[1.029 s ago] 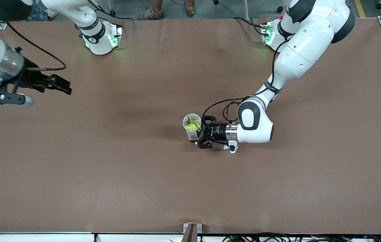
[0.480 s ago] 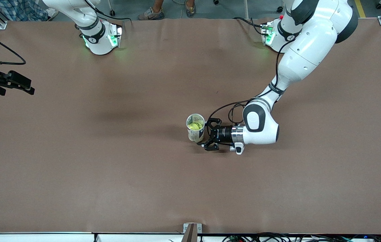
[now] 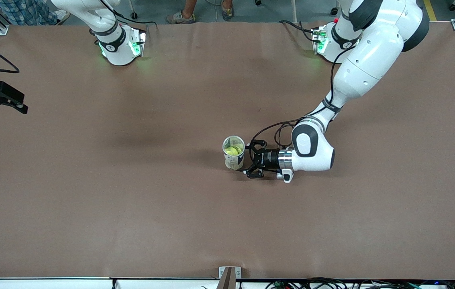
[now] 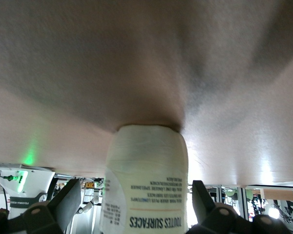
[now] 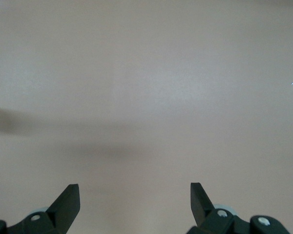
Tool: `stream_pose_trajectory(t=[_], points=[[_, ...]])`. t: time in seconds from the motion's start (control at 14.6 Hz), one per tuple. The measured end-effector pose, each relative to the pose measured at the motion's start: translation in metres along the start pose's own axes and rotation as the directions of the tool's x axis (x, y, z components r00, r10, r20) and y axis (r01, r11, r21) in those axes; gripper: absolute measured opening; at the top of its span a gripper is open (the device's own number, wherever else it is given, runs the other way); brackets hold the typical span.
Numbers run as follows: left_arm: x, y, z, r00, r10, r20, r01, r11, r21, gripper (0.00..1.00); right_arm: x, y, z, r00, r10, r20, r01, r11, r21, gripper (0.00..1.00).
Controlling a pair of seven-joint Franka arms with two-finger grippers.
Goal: Insert tennis ball vertically with right arm
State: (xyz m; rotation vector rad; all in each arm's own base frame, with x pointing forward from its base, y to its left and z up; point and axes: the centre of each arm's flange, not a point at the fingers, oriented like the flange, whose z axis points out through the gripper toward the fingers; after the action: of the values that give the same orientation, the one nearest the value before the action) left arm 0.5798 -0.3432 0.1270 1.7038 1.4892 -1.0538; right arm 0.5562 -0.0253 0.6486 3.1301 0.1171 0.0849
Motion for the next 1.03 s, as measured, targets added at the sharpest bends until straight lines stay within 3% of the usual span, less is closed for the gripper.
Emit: stream_pose_trajectory(t=[0.62,1.03], points=[[-0.003,0.003,-0.012,0.997,0.041,-0.07,-0.038,0.999,0.034,1.0,0.001,0.001,-0.007,1.0,-0.003,-0.02,0.003,1.0,-0.003,1.0],[-0.016,0.02,-0.054,0.962,0.135,-0.238,-0.118,0.989,0.087,1.0,0.001,0.002,-0.006,1.0,-0.001,-0.018,0.0,1.0,-0.003,1.0]])
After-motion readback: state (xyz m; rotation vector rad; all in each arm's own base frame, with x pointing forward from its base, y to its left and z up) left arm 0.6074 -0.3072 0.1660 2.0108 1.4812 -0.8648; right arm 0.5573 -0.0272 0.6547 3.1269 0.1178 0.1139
